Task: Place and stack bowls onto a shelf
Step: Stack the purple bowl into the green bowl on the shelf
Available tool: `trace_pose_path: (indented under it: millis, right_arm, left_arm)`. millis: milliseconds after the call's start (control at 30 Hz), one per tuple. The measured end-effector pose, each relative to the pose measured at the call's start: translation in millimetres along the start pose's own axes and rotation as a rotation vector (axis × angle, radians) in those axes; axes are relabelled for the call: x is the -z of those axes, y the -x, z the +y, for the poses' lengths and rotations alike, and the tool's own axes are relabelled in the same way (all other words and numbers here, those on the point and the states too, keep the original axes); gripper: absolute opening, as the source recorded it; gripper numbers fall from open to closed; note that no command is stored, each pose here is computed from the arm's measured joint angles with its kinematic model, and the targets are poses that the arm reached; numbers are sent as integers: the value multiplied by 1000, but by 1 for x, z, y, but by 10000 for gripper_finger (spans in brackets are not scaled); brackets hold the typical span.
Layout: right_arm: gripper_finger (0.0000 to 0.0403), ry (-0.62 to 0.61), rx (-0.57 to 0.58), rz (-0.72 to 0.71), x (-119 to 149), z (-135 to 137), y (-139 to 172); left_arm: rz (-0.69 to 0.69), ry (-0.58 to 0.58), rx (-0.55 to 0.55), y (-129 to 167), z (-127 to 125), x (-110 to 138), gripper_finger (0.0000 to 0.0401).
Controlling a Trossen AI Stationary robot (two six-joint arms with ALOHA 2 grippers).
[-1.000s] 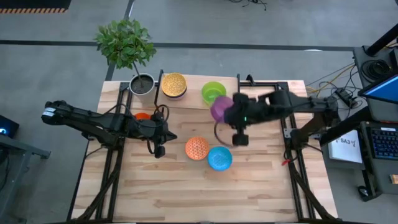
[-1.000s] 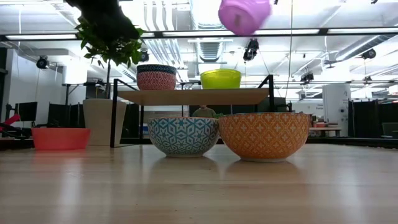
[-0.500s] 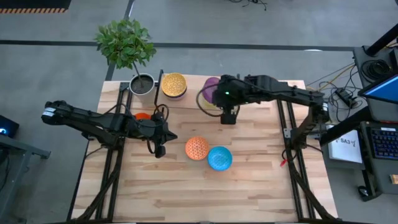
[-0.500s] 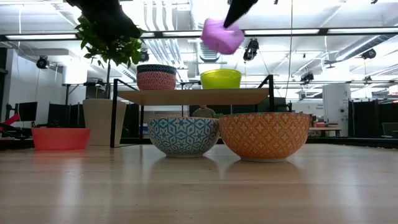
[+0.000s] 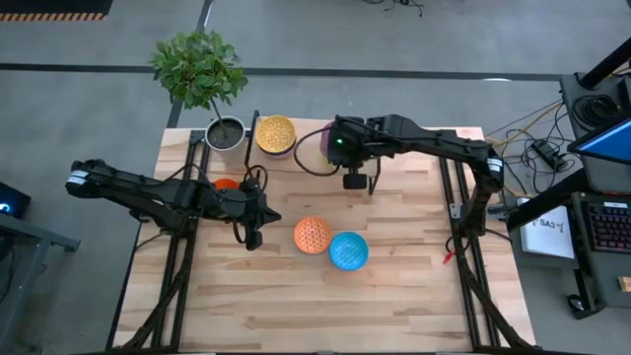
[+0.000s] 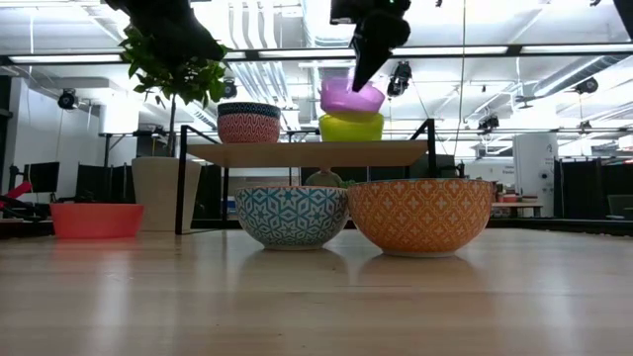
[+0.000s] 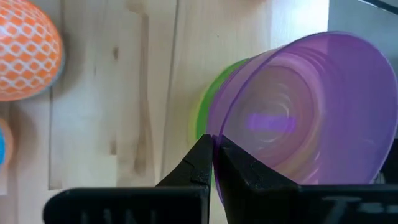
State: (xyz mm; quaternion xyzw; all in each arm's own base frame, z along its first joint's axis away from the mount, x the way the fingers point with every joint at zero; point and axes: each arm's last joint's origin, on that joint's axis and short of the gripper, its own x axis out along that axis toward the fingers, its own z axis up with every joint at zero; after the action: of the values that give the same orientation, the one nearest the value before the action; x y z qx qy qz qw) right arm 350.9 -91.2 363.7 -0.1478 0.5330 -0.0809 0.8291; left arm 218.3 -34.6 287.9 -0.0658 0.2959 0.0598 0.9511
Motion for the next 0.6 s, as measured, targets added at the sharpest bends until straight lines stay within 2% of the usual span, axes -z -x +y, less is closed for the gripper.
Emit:
trace_pose_path:
  millis: [233, 600]
  right_arm:
    - [15, -10, 7, 8, 3, -7, -2]
    - [86, -46, 15, -1, 4, -10, -1]
  left_arm:
    - [0, 0, 0, 0, 0, 0, 1]
    - [0, 0, 0, 0, 0, 0, 1]
